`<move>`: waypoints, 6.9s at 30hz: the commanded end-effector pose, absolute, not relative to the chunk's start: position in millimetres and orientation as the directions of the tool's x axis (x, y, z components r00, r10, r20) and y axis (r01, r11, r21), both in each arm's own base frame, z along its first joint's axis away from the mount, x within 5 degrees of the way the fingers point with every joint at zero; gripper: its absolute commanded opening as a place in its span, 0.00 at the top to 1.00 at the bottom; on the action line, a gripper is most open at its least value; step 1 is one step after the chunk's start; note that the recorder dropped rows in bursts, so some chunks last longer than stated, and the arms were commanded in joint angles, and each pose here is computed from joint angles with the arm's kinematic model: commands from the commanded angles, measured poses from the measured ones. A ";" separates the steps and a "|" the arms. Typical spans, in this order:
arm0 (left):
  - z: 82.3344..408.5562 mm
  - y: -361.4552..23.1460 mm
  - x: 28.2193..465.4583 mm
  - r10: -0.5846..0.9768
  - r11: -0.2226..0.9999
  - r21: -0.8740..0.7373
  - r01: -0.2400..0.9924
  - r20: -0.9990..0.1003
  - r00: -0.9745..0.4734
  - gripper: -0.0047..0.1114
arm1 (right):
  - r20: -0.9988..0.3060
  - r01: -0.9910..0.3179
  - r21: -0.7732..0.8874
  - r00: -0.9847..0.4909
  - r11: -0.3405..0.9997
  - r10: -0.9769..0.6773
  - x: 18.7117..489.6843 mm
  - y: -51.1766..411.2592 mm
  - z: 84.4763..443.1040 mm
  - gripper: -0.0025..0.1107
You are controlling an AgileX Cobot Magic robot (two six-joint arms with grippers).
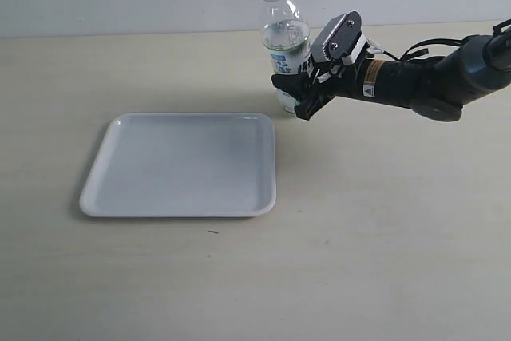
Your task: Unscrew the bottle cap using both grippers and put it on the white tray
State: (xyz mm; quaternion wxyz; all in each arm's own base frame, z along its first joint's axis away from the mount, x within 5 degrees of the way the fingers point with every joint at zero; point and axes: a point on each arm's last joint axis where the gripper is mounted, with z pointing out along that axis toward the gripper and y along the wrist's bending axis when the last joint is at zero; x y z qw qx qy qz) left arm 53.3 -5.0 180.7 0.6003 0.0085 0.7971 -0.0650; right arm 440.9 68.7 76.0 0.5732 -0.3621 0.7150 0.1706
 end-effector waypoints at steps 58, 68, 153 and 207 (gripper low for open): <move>361.9 -190.9 391.5 0.367 0.733 -0.180 0.656 -0.707 -0.604 0.70 | -0.909 -0.748 -0.178 -0.124 0.639 -0.399 437.8 68.8 74.3 0.98; 356.8 -248.6 385.8 0.534 0.648 -0.059 0.760 -0.676 -0.508 0.41 | -0.908 -0.748 -0.177 -0.127 0.640 -0.399 437.8 68.7 74.2 0.98; 302.4 -288.1 410.6 0.609 0.693 -0.017 0.721 -0.522 -0.597 0.50 | -0.865 -0.800 -0.276 -0.035 0.533 -0.501 433.0 71.0 70.5 0.98; 307.2 -289.2 409.5 -0.156 0.900 -0.435 -0.003 -0.316 -0.936 0.96 | -0.848 -0.795 -0.287 -0.048 0.534 -0.527 433.5 69.0 68.3 0.98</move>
